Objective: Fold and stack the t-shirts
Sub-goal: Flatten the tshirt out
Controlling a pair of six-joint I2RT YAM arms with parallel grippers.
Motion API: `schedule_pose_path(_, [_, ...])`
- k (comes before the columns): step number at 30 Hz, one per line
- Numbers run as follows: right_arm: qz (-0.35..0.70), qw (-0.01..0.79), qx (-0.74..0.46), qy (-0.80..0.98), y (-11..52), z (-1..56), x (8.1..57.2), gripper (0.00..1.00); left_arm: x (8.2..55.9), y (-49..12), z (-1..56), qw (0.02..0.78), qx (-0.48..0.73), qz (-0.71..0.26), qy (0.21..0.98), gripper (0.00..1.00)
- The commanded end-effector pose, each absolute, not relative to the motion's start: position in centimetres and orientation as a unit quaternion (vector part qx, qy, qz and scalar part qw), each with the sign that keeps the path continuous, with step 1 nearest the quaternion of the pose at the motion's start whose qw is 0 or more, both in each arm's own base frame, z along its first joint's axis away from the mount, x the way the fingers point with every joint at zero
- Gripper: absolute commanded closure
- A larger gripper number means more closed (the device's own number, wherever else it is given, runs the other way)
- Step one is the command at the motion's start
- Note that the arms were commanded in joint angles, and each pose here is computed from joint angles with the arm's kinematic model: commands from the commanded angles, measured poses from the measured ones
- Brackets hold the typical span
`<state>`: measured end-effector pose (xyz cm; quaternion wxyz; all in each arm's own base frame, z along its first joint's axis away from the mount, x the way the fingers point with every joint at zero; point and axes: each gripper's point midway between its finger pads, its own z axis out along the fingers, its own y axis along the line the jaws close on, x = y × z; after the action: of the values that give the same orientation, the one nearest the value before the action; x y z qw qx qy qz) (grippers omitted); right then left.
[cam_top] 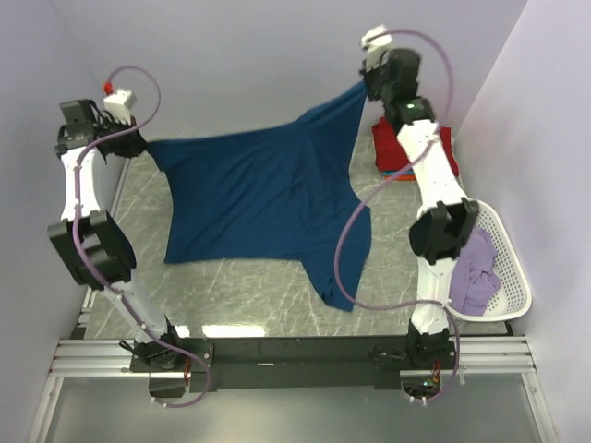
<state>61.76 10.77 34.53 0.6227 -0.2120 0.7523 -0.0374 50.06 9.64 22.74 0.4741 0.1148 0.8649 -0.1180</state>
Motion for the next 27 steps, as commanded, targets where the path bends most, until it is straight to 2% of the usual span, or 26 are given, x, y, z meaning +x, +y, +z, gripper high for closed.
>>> schedule_pose_path(1, [-0.095, 0.786, -0.162, 0.59, 7.1, 56.4, 52.3, 1.0, 46.5, 7.5, 36.0, 0.597, 0.152, -0.084, 0.783, 0.99])
schedule_pose_path(3, [-0.102, 0.793, -0.163, 0.578, 6.6, 57.9, 50.0, 1.0, 44.7, 6.9, 38.0, 0.619, 0.16, -0.069, 0.766, 0.99])
schedule_pose_path(4, [-0.112, 0.808, -0.151, 0.558, 5.7, 60.5, 47.0, 1.0, 42.6, 6.3, 39.4, 0.633, 0.166, -0.058, 0.754, 0.99])
schedule_pose_path(6, [-0.127, 0.81, -0.156, 0.551, 5.1, 61.0, 44.9, 1.0, 39.5, 5.5, 41.5, 0.66, 0.169, -0.039, 0.731, 0.99])
schedule_pose_path(7, [-0.139, 0.824, -0.154, 0.527, 4.4, 63.2, 41.5, 1.0, 38.4, 5.2, 42.1, 0.667, 0.168, -0.034, 0.725, 0.99])
schedule_pose_path(9, [-0.15, 0.825, -0.153, 0.523, 3.8, 63.2, 39.3, 1.0, 36.3, 5.0, 43.5, 0.685, 0.161, -0.022, 0.71, 0.99])
schedule_pose_path(10, [-0.156, 0.841, -0.145, 0.497, 3.1, 65.2, 35.9, 1.0, 34.5, 4.3, 44.6, 0.7, 0.166, -0.011, 0.695, 0.99])
schedule_pose_path(12, [-0.167, 0.844, -0.145, 0.488, 2.5, 65.4, 33.6, 1.0, 32.5, 4.0, 45.8, 0.715, 0.157, 0.003, 0.681, 0.99])
schedule_pose_path(13, [-0.17, 0.856, -0.137, 0.469, 1.9, 66.7, 30.6, 1.0, 30.7, 3.4, 46.9, 0.729, 0.155, 0.015, 0.666, 0.99])
schedule_pose_path(19, [-0.188, 0.879, -0.114, 0.423, 0.0, 68.6, 21.9, 1.0, 23.5, 1.1, 51.0, 0.775, 0.146, 0.059, 0.612, 0.99])
schedule_pose_path(22, [-0.213, 0.888, -0.11, 0.392, -0.9, 69.9, 18.5, 1.0, 20.8, 0.5, 53.4, 0.788, 0.143, 0.088, 0.592, 0.99])
schedule_pose_path(27, [-0.247, 0.892, -0.119, 0.36, -1.1, 71.8, 17.4, 1.0, 19.5, 0.5, 54.9, 0.773, 0.148, 0.111, 0.607, 0.99])
